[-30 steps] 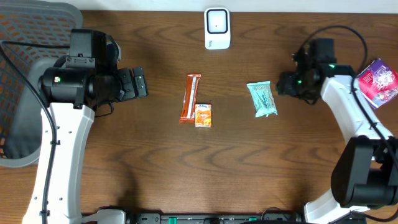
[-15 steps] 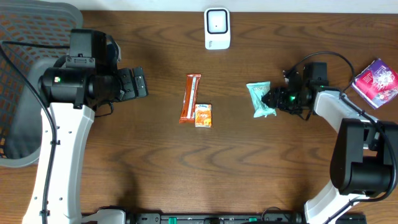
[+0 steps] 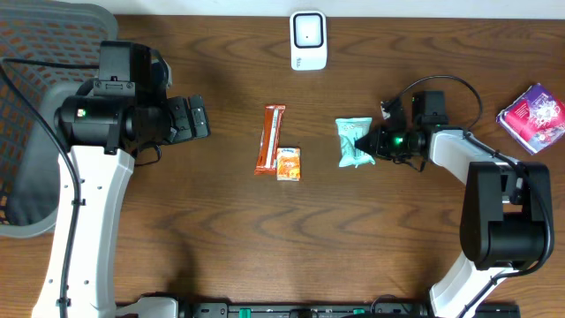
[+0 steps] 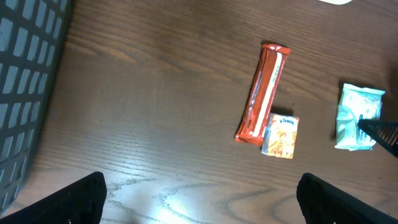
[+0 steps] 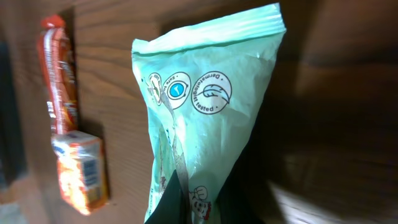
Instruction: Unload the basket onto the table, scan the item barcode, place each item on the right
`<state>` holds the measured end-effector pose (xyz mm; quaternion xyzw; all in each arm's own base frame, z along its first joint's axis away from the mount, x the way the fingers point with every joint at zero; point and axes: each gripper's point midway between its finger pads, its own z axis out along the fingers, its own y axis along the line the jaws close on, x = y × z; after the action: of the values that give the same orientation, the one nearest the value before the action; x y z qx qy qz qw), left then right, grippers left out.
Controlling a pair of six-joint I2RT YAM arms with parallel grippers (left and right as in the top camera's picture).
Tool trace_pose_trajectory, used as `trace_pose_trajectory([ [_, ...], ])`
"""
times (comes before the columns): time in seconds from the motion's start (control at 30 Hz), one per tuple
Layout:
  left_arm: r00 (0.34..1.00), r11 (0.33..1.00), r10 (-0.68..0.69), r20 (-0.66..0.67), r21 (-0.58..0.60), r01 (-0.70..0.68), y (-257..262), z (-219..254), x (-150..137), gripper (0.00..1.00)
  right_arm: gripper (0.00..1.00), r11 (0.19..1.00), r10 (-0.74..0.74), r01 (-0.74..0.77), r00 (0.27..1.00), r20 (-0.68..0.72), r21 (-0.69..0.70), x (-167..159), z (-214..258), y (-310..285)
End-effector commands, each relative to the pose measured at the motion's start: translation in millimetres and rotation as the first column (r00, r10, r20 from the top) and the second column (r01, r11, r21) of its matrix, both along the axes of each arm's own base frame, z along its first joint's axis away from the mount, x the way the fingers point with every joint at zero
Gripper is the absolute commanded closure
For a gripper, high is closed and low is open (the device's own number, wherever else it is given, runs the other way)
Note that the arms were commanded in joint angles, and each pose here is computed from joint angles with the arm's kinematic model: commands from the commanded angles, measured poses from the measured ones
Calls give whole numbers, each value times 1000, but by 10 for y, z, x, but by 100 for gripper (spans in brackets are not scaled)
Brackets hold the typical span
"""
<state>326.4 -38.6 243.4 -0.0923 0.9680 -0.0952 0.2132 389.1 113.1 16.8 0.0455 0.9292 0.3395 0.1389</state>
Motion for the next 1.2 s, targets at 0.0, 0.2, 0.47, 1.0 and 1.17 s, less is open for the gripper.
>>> trace_pose_trajectory([
  [0.0,1000,1000,4,-1,7,-4,21,-1,11,2,99,995,-33,25,996,87,93,300,479,161],
  [0.2,1000,1000,4,-1,7,-4,21,-1,11,2,99,967,-170,88,922,348,239,920,1370,409],
  [0.47,1000,1000,4,-1,7,-4,21,-1,11,2,99,853,-514,393,747,423,343,1371,1751,520],
  [1.0,1000,1000,4,-1,7,-4,20,-1,11,2,99,884,-463,378,789,404,275,2244,1545,1064],
  [1.17,1000,1000,4,-1,7,-4,21,-1,11,2,99,926,-374,311,826,421,214,2368,1475,1185],
])
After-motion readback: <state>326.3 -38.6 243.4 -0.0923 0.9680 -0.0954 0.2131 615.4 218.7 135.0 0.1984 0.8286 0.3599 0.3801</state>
